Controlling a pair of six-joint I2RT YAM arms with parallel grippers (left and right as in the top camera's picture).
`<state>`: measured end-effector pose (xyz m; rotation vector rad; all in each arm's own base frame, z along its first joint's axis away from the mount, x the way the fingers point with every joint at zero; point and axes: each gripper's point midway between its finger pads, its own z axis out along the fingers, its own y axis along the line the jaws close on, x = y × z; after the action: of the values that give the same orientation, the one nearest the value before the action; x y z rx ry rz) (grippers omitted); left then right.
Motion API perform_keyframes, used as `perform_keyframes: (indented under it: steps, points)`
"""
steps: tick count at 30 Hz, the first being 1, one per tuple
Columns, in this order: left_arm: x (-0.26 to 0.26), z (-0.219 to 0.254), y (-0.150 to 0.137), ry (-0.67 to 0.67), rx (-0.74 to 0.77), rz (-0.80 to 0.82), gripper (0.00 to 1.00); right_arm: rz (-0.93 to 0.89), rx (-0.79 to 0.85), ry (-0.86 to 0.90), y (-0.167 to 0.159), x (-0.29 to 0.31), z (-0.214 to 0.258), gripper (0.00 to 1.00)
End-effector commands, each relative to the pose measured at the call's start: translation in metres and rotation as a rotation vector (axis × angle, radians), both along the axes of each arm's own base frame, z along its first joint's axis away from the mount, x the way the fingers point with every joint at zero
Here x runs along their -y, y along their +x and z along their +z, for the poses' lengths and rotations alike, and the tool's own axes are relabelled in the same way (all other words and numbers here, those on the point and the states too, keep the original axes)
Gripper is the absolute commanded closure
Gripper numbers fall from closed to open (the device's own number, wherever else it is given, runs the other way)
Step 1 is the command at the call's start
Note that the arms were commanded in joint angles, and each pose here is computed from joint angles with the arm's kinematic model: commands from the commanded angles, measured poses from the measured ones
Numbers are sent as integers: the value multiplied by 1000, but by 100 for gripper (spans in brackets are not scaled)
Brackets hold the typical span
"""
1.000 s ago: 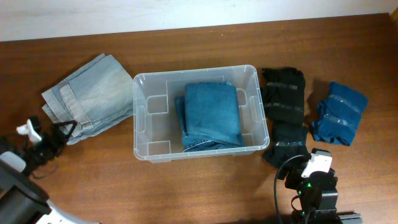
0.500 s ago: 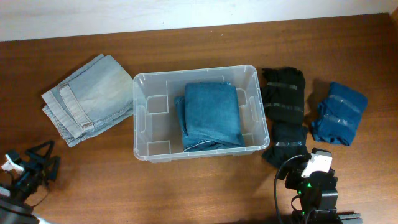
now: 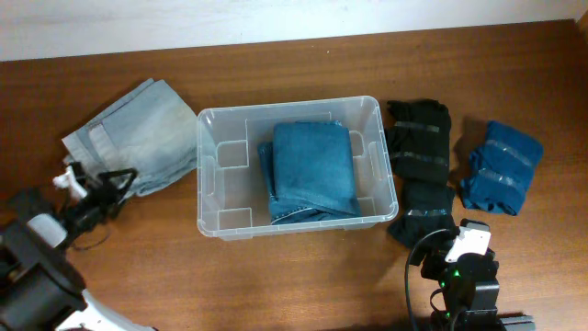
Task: Pack container
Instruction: 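Lower the left gripper onto the light-blue jeans and grasp its edge, then lift the light-blue jeans with the left gripper and carry it over the container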
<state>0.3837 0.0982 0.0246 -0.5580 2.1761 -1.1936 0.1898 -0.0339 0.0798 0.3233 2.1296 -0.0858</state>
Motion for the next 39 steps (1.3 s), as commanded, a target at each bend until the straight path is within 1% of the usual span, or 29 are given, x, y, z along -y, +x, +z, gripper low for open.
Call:
perform_keyframes:
  steps: [1,2,5,7,8,9,10,11,13,14,17,20,25,27,28,32,33,36,37,39]
  points:
    - [15,-91,-32,140,-360,53,1,8,0,-7,0,-1,-2,2]
    - [17,-93,-31,153,-375,57,2,8,0,-7,0,-1,-2,2]
    - [19,-96,-31,179,-393,53,11,8,0,-7,0,-1,-2,2]
    - [19,-96,-30,180,-390,53,24,8,0,-7,0,-1,-2,2]
    - [19,-96,-30,180,-389,53,28,8,0,-7,0,-1,-2,2]
    - [19,-96,-30,181,-386,53,35,8,0,-7,0,-1,-2,2]
    - [19,-96,-30,180,-386,52,48,8,0,-7,0,-1,-2,2]
    - [19,-94,-29,180,-384,53,65,8,0,-7,0,-1,-2,2]
    - [18,-89,-28,184,-376,55,75,8,0,-7,0,-1,-2,2]
    - [18,-86,-27,187,-371,56,84,8,0,-7,0,-1,-2,2]
    - [14,-62,-22,209,-329,64,99,8,0,-7,0,-1,-2,2]
    - [10,-25,-14,245,-261,77,99,8,0,-7,0,-1,-2,2]
    - [10,70,-9,309,-103,97,99,8,0,-7,0,-1,-2,2]
    - [13,110,-12,332,-42,103,100,8,0,-7,0,-1,-2,2]
    - [17,137,-14,343,8,102,100,8,0,-7,0,-1,-2,1]
    - [27,215,-23,385,164,111,99,8,0,-7,0,-1,-2,2]
    - [31,245,-27,391,215,133,99,8,0,-7,0,-1,-2,2]
    - [45,302,-37,370,341,128,99,8,0,-7,0,-1,-2,2]
    - [55,326,-42,353,397,112,99,8,0,-7,0,-1,-2,2]
    - [75,360,-48,327,489,57,99,8,0,-7,0,-1,-2,2]
